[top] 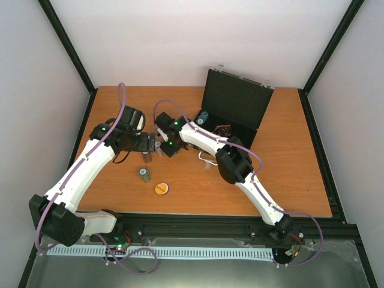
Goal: Pack up texas hold em set
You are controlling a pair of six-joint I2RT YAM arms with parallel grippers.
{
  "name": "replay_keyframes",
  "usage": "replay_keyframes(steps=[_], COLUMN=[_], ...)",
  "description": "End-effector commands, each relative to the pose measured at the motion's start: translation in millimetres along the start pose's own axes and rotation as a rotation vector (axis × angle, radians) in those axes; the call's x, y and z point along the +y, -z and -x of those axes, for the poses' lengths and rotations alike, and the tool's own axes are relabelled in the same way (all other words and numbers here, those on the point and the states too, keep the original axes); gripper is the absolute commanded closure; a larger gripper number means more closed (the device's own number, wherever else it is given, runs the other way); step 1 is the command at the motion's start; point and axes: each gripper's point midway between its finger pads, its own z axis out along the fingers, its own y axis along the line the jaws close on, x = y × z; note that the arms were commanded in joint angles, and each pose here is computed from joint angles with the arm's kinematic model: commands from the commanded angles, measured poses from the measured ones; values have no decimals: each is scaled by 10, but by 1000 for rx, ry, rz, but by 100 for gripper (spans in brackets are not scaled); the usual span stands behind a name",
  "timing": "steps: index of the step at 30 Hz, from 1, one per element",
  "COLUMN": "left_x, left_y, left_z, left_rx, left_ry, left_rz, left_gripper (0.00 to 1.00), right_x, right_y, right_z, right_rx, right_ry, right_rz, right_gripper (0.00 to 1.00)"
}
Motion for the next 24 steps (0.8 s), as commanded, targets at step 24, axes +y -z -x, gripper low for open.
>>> replay_keyframes(steps=[24], left_x=[10], left_y=[69], left_z=[34], left_rx=[-29], left_ry=[5], left_rz=[-4], left_gripper=[0], right_x=[-2], right_y=[20], right_z=[-565], right_rx=[147], right_ry=[20], right_rz=[-84], right_gripper=[59])
